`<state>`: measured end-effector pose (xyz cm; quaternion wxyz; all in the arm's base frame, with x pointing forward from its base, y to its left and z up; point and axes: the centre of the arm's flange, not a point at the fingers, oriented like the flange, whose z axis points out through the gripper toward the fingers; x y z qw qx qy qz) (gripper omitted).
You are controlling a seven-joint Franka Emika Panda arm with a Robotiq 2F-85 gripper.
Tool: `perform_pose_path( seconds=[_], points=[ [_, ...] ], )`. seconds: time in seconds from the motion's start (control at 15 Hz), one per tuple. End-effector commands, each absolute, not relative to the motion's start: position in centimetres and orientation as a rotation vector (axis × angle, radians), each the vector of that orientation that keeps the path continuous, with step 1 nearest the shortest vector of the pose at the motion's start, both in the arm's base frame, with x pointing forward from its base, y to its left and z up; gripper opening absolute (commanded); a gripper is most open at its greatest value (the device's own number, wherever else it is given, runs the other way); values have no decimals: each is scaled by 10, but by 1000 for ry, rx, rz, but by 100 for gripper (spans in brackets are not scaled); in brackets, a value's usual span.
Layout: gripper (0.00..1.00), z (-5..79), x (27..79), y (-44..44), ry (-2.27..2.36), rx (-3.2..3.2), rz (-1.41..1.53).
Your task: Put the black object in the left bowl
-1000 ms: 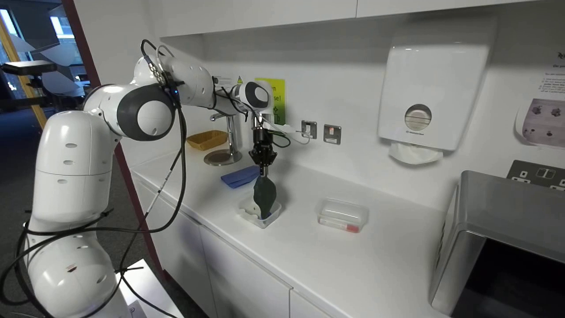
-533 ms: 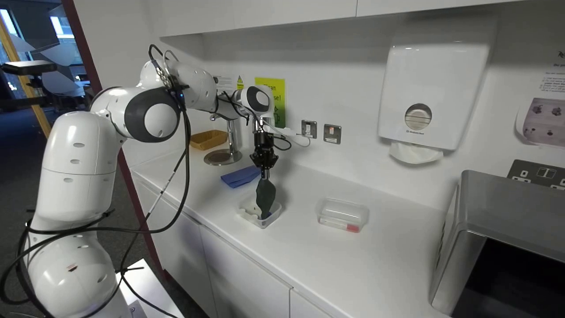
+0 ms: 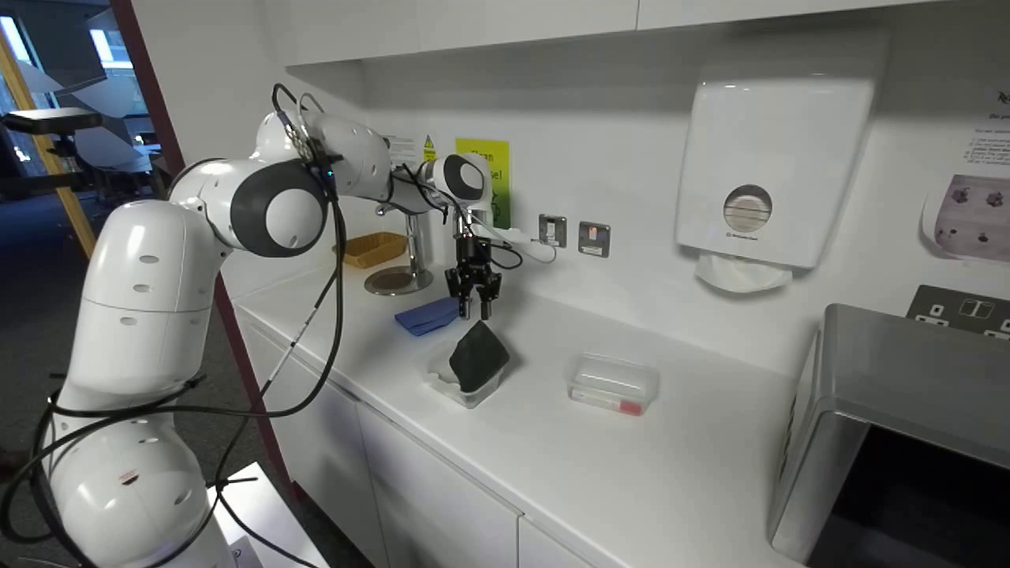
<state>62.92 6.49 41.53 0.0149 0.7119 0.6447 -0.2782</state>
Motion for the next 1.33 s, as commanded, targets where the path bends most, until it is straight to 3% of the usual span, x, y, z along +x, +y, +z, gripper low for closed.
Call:
perform_pose_path(
  seconds=[0.0,0.07,0.2,0.93,1.27],
  points=[
    [86,428,636,67,1955,2227,-902],
    [94,429,636,67,1953,2228,-901],
    [100,431,638,67,1903,2283,-879],
    [100,504,650,45,1429,2993,-566],
    [100,489,640,54,1513,2898,-627]
  ],
)
